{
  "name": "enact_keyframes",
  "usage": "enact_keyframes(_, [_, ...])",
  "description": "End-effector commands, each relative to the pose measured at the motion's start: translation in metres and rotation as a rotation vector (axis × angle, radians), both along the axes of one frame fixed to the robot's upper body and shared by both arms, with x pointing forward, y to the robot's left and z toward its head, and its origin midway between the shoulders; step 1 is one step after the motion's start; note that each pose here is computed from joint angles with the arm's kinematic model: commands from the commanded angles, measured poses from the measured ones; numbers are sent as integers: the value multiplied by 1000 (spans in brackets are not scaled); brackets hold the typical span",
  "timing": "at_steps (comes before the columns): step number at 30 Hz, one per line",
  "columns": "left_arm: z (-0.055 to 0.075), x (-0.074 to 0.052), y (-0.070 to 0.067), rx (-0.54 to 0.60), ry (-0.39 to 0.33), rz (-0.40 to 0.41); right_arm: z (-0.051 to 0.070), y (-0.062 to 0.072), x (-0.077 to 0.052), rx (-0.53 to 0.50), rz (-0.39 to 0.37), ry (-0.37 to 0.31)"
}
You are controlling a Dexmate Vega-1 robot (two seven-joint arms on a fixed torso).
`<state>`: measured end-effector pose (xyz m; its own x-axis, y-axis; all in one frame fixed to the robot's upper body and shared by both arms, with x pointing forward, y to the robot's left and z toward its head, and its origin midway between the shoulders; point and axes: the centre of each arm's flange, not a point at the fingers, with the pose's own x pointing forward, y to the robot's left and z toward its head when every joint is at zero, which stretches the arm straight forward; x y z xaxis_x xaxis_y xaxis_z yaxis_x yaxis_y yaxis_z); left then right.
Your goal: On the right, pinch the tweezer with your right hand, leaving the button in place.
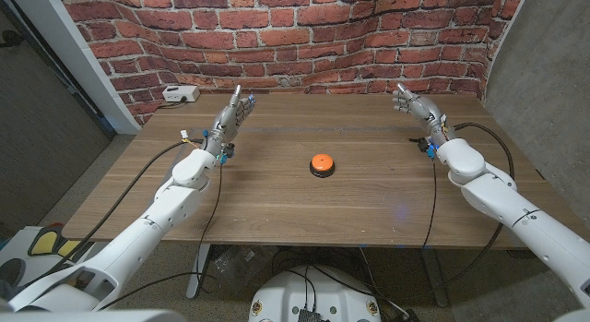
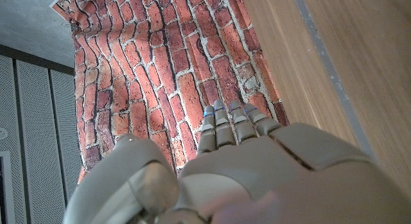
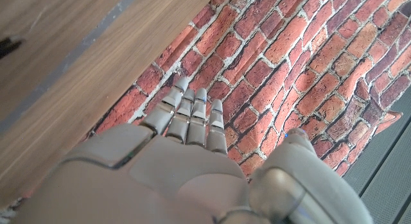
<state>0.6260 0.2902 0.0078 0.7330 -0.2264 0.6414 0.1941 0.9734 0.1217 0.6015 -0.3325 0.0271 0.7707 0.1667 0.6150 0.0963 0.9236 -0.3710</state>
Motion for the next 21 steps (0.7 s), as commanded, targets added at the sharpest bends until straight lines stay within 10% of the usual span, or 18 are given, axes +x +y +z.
enact_keyframes(1, [4,-4,2,3,-11,-13,-13,3,9,43,243,78])
enact_keyframes(21, [-8,-7,7,-14,2,-23,-26,2,16,170,307,100])
